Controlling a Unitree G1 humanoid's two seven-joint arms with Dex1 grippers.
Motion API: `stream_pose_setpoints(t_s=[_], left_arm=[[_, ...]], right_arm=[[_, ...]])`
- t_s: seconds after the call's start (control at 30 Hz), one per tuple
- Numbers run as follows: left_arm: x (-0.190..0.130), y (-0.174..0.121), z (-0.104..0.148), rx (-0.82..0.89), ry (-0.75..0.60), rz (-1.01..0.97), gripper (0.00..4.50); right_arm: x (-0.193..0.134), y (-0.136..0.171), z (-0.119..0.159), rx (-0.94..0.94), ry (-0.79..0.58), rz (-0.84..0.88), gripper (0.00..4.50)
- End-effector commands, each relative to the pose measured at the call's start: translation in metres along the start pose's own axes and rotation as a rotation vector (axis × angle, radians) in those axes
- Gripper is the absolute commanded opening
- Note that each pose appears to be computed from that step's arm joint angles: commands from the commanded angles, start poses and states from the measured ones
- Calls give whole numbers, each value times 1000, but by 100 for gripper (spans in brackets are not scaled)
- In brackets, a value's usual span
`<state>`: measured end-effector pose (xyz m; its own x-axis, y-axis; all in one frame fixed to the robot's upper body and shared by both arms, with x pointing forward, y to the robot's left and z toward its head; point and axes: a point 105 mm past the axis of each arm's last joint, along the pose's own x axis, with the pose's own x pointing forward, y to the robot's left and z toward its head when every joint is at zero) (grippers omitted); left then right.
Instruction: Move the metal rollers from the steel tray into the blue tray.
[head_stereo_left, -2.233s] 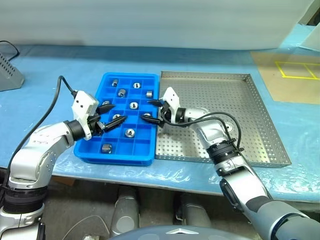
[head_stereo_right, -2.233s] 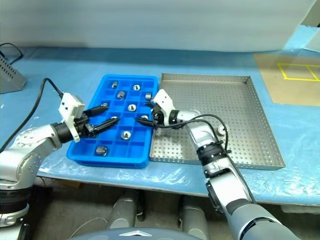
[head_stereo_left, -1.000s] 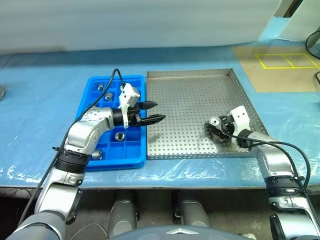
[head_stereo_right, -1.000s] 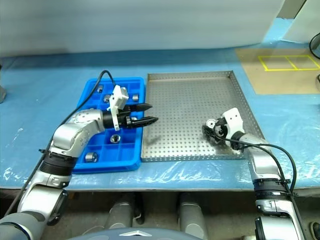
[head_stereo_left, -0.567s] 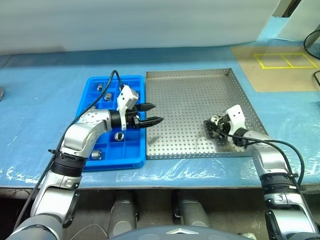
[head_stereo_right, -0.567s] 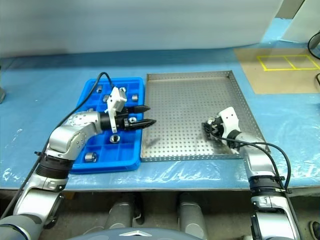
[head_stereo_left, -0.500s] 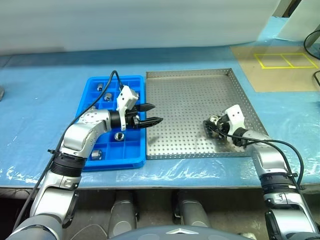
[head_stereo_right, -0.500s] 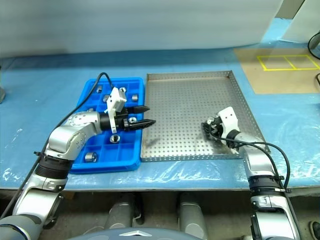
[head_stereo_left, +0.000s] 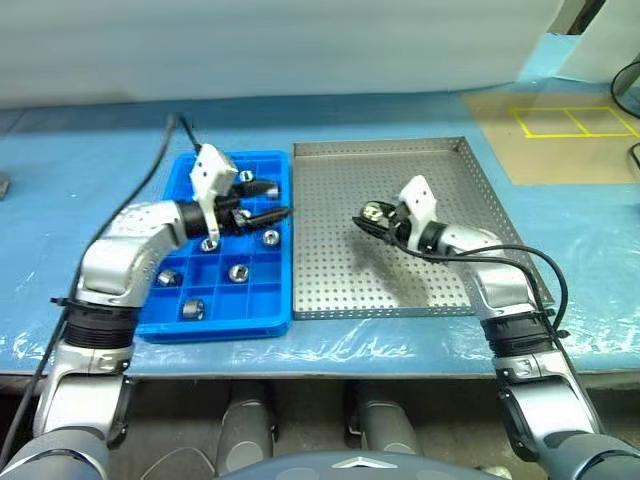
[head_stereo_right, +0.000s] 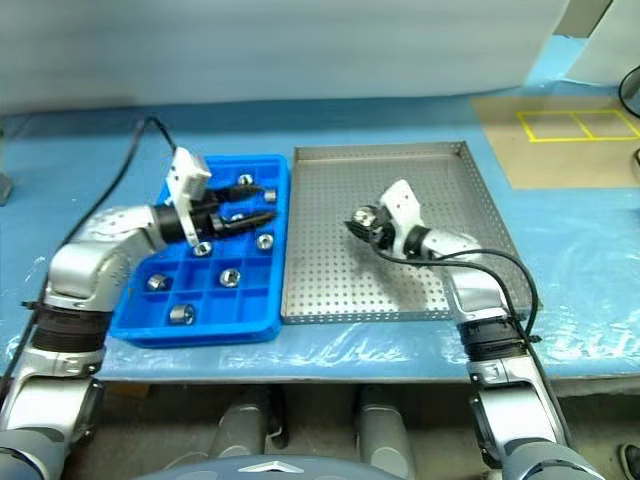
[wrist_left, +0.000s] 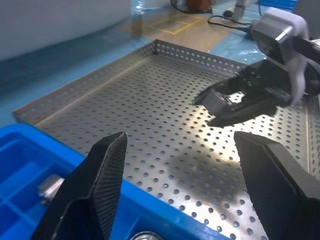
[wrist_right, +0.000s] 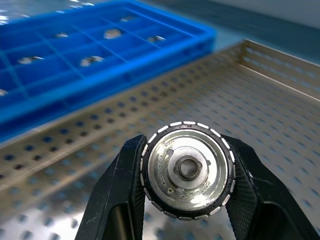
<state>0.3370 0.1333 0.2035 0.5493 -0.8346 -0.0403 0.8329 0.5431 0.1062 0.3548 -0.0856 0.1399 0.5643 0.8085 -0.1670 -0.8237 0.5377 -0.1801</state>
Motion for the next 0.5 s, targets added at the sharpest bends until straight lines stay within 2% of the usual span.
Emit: stream_pose_setpoints(t_s=[0.03,0.27,0.4,0.5], left_arm=[[-11,-5,14,31,-33,28,359],[-31,-34,4,16,12,29,359],[-46,-38,-22,-45,97,83,359],[-52,-41,-24,-56,100,105,359]], right_arm=[[17,35,32,-35,-96,189,168],[38,64,38,-45,-104,380,168],[35,88,16,-39,-16,550,168],[35,93,11,-7,3,595,168]])
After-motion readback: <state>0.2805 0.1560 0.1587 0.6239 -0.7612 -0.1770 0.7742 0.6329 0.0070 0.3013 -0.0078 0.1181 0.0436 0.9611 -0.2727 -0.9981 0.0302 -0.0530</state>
